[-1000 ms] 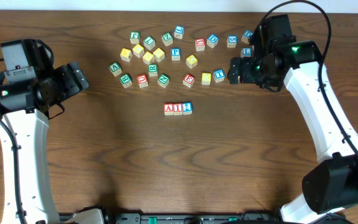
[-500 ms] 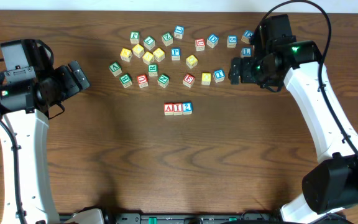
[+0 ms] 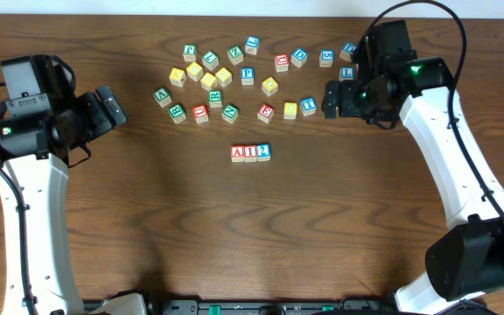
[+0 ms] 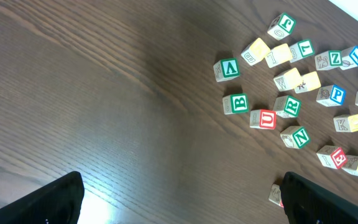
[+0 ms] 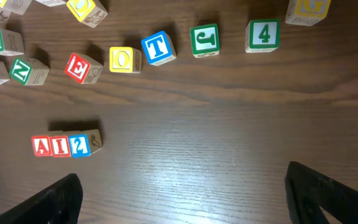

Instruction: Spell out AI2

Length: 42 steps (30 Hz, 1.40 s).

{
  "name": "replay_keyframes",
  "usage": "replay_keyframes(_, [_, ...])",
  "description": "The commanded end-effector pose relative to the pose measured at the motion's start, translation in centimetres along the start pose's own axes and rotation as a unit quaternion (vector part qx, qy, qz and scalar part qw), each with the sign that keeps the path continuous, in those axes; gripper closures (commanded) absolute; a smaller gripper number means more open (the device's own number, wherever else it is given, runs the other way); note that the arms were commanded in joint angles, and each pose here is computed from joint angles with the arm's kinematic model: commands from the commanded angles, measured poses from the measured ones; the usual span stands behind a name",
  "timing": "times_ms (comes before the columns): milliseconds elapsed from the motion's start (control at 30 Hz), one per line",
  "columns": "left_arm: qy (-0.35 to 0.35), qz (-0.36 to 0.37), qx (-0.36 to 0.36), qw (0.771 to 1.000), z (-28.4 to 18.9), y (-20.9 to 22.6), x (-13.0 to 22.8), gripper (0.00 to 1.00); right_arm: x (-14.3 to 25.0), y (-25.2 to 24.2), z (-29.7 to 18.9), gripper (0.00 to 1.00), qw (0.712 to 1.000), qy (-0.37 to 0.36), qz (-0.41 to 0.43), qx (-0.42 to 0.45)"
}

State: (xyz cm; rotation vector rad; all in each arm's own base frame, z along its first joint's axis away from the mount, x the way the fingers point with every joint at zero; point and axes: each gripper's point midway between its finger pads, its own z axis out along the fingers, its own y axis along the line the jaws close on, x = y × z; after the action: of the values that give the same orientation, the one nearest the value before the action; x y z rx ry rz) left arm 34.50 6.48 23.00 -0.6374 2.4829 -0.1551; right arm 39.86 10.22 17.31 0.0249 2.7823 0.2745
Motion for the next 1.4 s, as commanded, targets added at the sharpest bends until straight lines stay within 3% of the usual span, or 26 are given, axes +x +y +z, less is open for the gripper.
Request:
replay_keyframes(0, [-0.014,0.003,0.0,1.0,-0.8,0.0,-0.7,0.01,-0.6,-0.1,-1.3,0.01,1.0,-0.02,-0.008,0.002])
replay_keyframes(867, [-0.014,0.003,0.0,1.0,-0.8,0.0,-0.7,0.0,-1.2,-0.9,-1.4,0.01,0.999,-0.034,-0.008,0.025])
replay_keyframes(1167, [-0.014,0.003,0.0,1.0,-0.8,0.0,-0.7,0.0,-4.8,-0.4,-5.2,0.01,0.988,-0.139,-0.06,0.031])
replay_keyframes(1367, [-0.014,0.003,0.0,1.0,-0.8,0.0,-0.7,0.0,-6.5,0.5,-10.4,0.01,0.958,-0.255,-0.13,0.026])
